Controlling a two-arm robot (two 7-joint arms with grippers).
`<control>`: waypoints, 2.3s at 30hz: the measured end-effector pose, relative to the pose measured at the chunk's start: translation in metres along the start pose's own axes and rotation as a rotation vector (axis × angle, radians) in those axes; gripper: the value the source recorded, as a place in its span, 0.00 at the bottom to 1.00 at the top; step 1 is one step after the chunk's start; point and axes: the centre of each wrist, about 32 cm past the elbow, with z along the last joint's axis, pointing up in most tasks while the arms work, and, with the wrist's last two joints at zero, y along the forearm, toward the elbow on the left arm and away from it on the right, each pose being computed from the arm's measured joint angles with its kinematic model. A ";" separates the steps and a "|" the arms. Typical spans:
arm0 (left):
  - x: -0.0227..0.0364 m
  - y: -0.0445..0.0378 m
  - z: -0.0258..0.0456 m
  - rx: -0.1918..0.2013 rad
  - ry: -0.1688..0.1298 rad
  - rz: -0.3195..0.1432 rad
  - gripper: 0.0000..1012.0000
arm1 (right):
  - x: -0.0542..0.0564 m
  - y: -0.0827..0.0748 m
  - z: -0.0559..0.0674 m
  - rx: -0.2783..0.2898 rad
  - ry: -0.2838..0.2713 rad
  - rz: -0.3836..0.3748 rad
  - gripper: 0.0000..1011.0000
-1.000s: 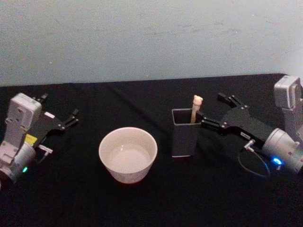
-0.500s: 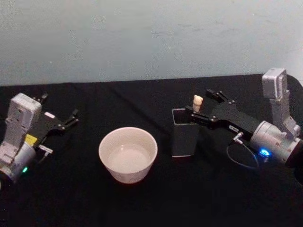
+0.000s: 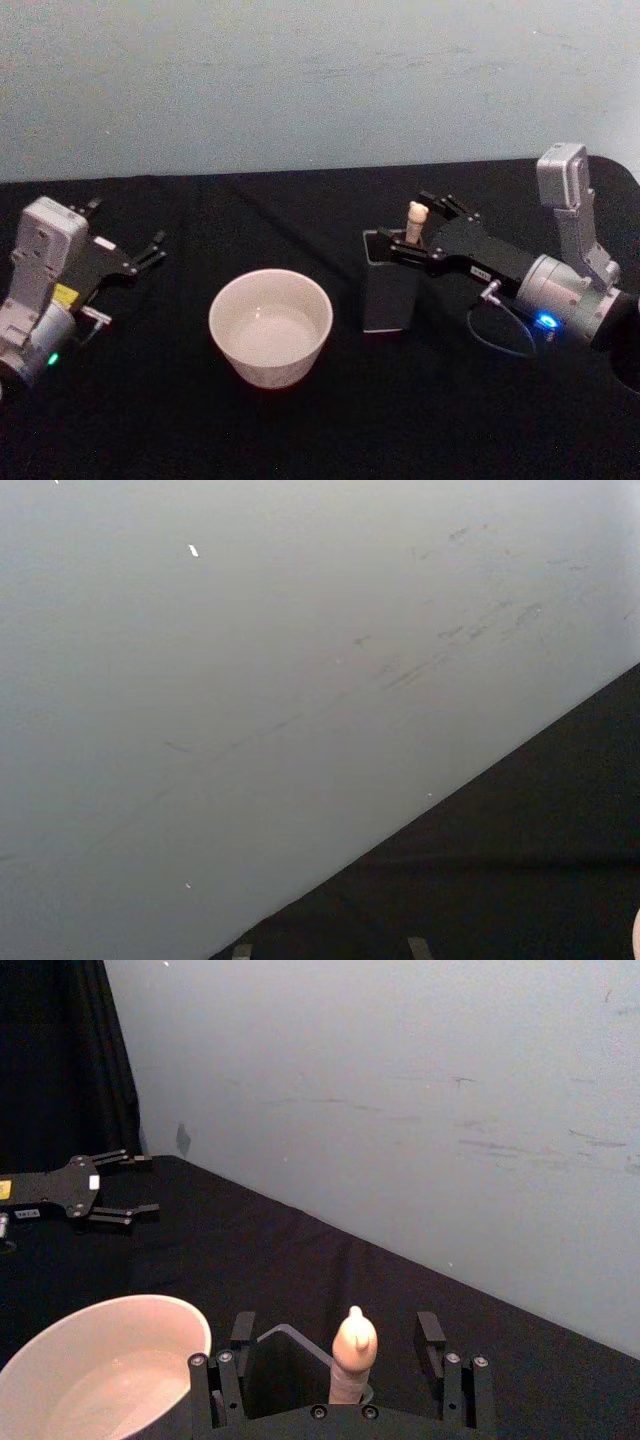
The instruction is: Pick up the stirring spoon with one hand, stir inside the cup, then place it back in its original position.
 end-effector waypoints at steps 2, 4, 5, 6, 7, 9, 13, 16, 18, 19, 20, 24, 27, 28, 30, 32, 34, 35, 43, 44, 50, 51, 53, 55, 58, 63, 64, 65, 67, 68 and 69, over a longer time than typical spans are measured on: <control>0.0000 0.0000 0.0000 0.000 0.000 0.000 0.99 | 0.000 0.000 0.000 0.000 0.000 0.000 0.99; 0.0000 0.0000 0.0000 0.000 0.000 0.000 0.99 | 0.000 0.000 0.000 0.000 0.000 0.000 0.99; 0.0000 0.0000 0.0000 0.000 0.000 0.000 0.99 | 0.000 0.000 0.000 0.000 0.000 -0.001 0.99; 0.0000 0.0000 0.0000 0.000 0.000 0.000 0.99 | 0.000 0.000 0.000 0.000 0.000 -0.001 0.99; 0.0000 0.0000 0.0000 0.000 0.000 0.000 0.99 | 0.000 0.000 0.000 0.001 0.000 -0.001 0.99; 0.0000 0.0000 0.0000 0.000 0.000 0.000 0.99 | 0.000 0.000 0.000 0.001 0.000 -0.001 0.99; 0.0000 0.0000 0.0000 0.000 0.000 0.000 0.99 | 0.000 0.000 0.000 0.001 0.001 -0.001 0.99; 0.0000 0.0000 0.0000 0.000 0.000 0.000 0.99 | 0.000 0.000 0.000 0.001 0.001 -0.002 0.95; 0.0000 0.0000 0.0000 0.000 0.000 0.000 0.99 | 0.000 0.000 0.000 0.001 0.001 -0.002 0.90; 0.0000 0.0000 0.0000 0.000 0.000 0.000 0.99 | 0.000 0.000 0.000 0.002 0.001 -0.002 0.89; 0.0000 0.0000 0.0000 0.000 0.000 0.000 0.99 | 0.000 0.000 0.000 0.002 0.001 -0.002 0.86; 0.0000 0.0000 0.0000 0.000 0.000 0.000 0.99 | 0.000 0.000 0.000 0.002 0.001 -0.003 0.75; 0.0000 0.0000 0.0000 0.000 0.000 0.000 0.99 | 0.000 0.000 0.000 0.003 0.001 -0.003 0.67; 0.0000 0.0000 0.0000 0.000 0.000 0.000 0.99 | 0.000 0.000 0.000 0.003 0.001 -0.003 0.64; 0.0000 0.0000 0.0000 0.000 0.000 0.000 0.99 | 0.000 0.000 0.000 0.003 0.001 -0.003 0.60; 0.0000 0.0000 0.0000 0.000 0.000 0.000 0.99 | 0.000 0.000 0.000 0.003 0.001 -0.003 0.53; 0.0000 0.0000 0.0000 0.000 0.000 0.000 0.99 | 0.000 0.000 0.000 0.003 0.001 -0.003 0.44; 0.0000 0.0000 0.0000 0.000 0.000 0.000 0.99 | 0.000 0.000 0.000 0.003 0.001 -0.003 0.39; 0.0000 0.0000 0.0000 0.000 0.000 0.000 0.99 | 0.000 0.000 0.000 0.003 0.001 -0.004 0.21; 0.0000 0.0000 0.0000 0.000 0.000 0.000 0.99 | 0.000 0.000 0.000 0.003 0.001 -0.004 0.21; 0.0000 0.0000 0.0000 0.000 0.000 0.000 0.99 | 0.000 0.000 0.000 0.006 0.000 -0.005 0.21; 0.0000 0.0000 0.0000 0.000 0.000 0.000 0.99 | 0.000 0.000 0.000 0.008 0.000 -0.005 0.21; 0.0000 0.0000 0.0000 0.000 0.000 0.000 0.99 | -0.001 0.000 0.001 0.017 -0.002 -0.006 0.21; 0.0000 0.0000 0.0000 0.000 0.000 0.000 0.99 | -0.002 -0.001 0.005 0.032 -0.007 -0.004 0.21; 0.0000 0.0000 0.0000 0.000 0.000 0.000 0.99 | -0.004 -0.002 0.011 0.054 -0.016 0.000 0.21; 0.0000 0.0000 0.0000 0.000 0.000 0.000 0.99 | -0.006 -0.004 0.022 0.093 -0.031 0.013 0.21; 0.0000 0.0000 0.0000 0.000 0.000 0.000 0.99 | -0.006 -0.005 0.026 0.107 -0.037 0.017 0.21; 0.0000 0.0000 0.0000 0.000 0.000 0.000 0.99 | -0.007 -0.006 0.028 0.113 -0.039 0.018 0.21; 0.0000 0.0000 0.0000 0.000 0.000 0.000 0.99 | -0.007 -0.007 0.032 0.126 -0.045 0.022 0.21; 0.0000 0.0000 0.0000 0.000 0.000 0.000 0.99 | -0.008 -0.008 0.036 0.140 -0.050 0.025 0.21; 0.0000 0.0000 0.0000 0.000 0.000 0.000 0.99 | -0.008 -0.008 0.038 0.147 -0.053 0.026 0.21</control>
